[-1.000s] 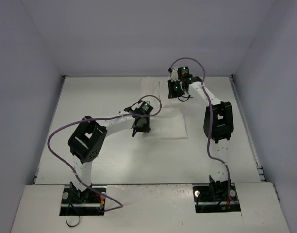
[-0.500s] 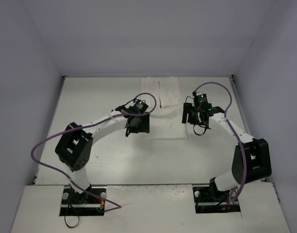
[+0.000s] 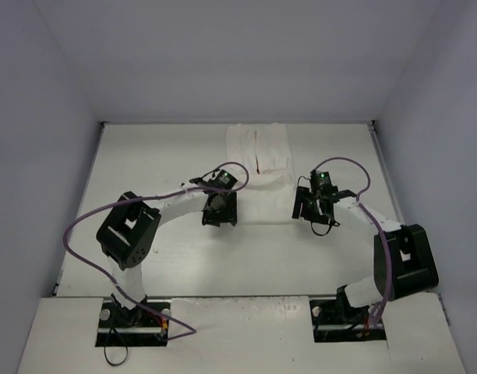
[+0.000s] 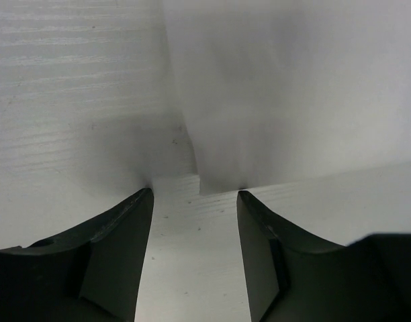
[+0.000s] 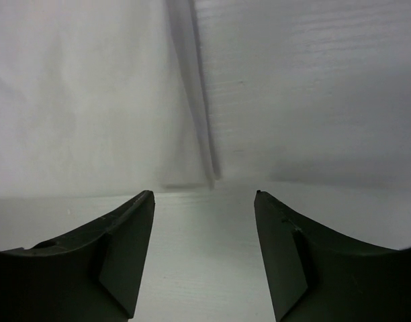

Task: Fold and stack the t-shirts
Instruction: Grab one side of the 2/3 rectangular tshirt with both arms

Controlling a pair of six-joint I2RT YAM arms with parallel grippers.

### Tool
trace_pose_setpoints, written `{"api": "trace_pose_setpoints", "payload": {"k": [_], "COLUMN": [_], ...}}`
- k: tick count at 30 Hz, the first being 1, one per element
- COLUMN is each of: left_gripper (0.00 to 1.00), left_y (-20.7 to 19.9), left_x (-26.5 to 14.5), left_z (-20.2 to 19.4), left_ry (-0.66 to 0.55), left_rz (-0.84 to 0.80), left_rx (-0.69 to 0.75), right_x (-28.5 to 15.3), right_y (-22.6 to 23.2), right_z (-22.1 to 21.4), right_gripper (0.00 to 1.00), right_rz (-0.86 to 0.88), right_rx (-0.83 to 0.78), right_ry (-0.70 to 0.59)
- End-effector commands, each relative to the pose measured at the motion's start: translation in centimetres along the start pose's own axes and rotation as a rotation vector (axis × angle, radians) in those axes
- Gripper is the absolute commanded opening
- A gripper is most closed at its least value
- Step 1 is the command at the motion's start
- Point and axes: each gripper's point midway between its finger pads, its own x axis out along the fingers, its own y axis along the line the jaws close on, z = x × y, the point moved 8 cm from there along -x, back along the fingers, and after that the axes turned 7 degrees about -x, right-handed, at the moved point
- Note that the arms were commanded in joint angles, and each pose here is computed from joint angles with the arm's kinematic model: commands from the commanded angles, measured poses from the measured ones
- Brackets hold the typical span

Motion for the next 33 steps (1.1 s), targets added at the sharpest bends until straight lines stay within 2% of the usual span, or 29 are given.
{"api": "trace_pose_setpoints", "payload": {"k": [1,8,14,20,22,23,26,33], "left_gripper": [0.47,0.43,0.38,0.21,0.05,0.01,0.00,0.00], "left_y": [-0.8,-0.4,0.1,0.5,0.6,0.7,0.7,2.9], "left_x": [-0.7,0.0,0.7,1.2,1.4,1.6,1.3,-3.1], "left_z": [1.3,1.6,1.7,1.2,1.0,1.0,1.0,-0.9], "left_ry": [-0.056,-0.055,-0.044,-0.020,-0.013,-0.010,-0.007,-0.032], "left_rz": [-0.063,-0.055,-0.036,-0.028,-0.028,-0.026,-0.035,-0.040], "left_rx": [-0.026,-0.039,-0.035,-0.036,-0.033,-0.032,-0.009,0.052], "right_x": [1.2,2.5,3.0,2.9,3.0,3.1,3.1,0.5], "right_y": [0.9,0.6,0.6,0.2,0.2,0.2,0.7,1.6], "right_z": [0.7,0.3,-1.5,-3.5,-3.8,-3.9,-3.9,-4.9], "right_gripper": [0.56,0.54,0.48,0.32,0.22,0.17,0.01,0.00], "right_rz": [0.059,0.025,0.011,-0.008,-0.018,-0.019,-0.014,0.006], "right_rx": [-0.011,-0.024,-0.027,-0.002,0.005,0.004,0.000,-0.005], "right_ry": [-0.027,0.008,0.057,0.089,0.097,0.105,0.107,0.081]}}
